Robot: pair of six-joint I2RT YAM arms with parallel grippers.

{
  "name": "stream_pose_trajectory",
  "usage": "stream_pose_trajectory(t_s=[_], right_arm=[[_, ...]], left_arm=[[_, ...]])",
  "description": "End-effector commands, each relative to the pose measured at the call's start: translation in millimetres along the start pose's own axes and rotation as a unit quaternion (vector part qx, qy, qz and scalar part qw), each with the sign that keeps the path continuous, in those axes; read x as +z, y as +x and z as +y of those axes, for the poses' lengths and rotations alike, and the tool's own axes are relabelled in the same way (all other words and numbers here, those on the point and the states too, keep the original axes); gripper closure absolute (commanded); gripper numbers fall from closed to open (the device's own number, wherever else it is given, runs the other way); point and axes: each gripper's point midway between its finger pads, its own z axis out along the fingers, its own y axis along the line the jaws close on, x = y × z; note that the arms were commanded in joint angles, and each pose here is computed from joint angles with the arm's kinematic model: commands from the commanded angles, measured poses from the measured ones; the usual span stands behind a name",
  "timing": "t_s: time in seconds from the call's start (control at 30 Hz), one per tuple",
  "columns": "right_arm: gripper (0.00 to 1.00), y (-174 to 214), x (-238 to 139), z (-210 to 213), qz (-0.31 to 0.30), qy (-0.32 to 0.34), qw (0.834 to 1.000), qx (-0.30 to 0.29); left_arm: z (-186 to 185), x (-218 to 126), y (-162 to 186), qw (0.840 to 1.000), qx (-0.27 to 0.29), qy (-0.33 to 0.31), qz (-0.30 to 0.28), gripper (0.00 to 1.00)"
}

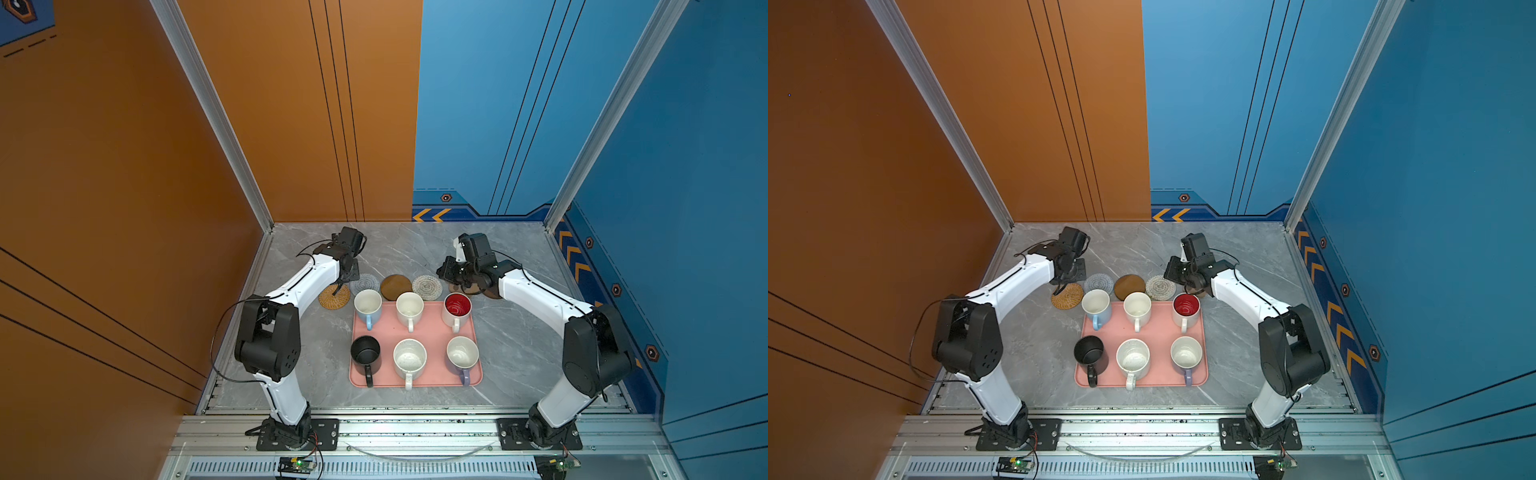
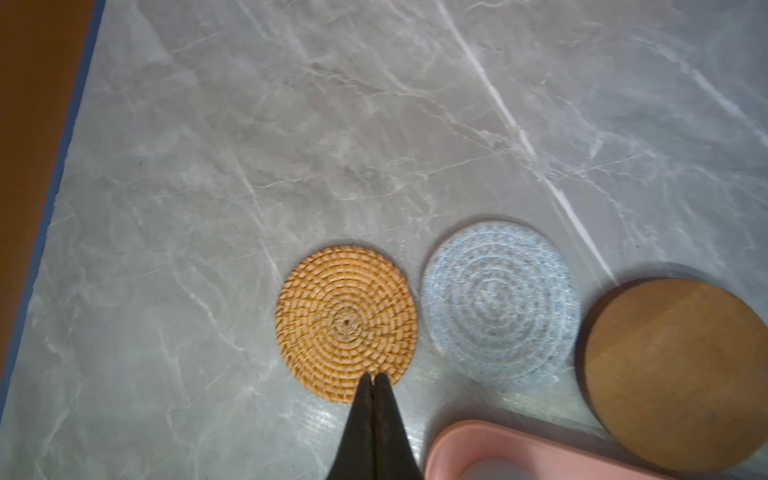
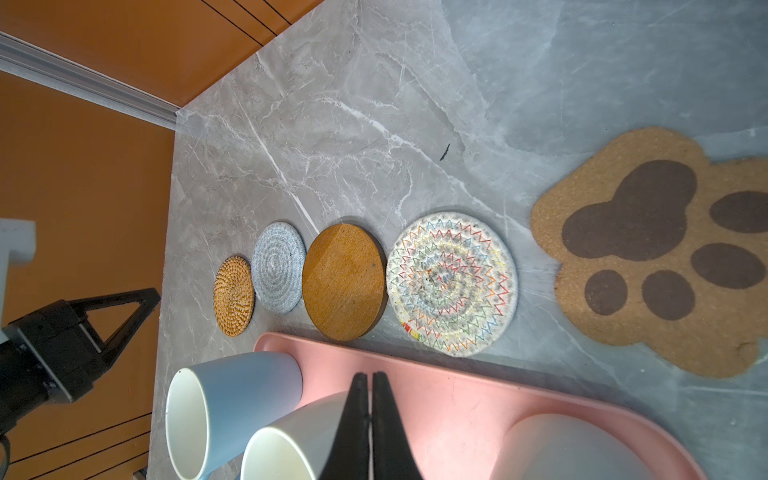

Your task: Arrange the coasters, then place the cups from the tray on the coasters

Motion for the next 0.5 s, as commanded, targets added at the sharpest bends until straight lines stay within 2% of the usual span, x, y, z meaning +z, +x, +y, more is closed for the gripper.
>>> stream_pose_trajectory(t_s=[0.0, 0.23, 0.47], right_arm=[[1.0, -2, -5, 6, -0.006, -0.014, 1.0, -0.005], [1.0, -1, -4, 5, -0.004, -0.014, 1.0, -0.006], [1.0, -1, -4, 4, -0.005, -0.01, 1.0, -0.005]], left_arm=[[26, 9, 25, 0.998, -0.035, -0.031, 0.032, 1.0], [39, 28, 51, 0.995, -0.058, -0.056, 0.066, 1.0], [35, 46, 54, 0.993, -0.069, -0.062, 0.079, 1.0]])
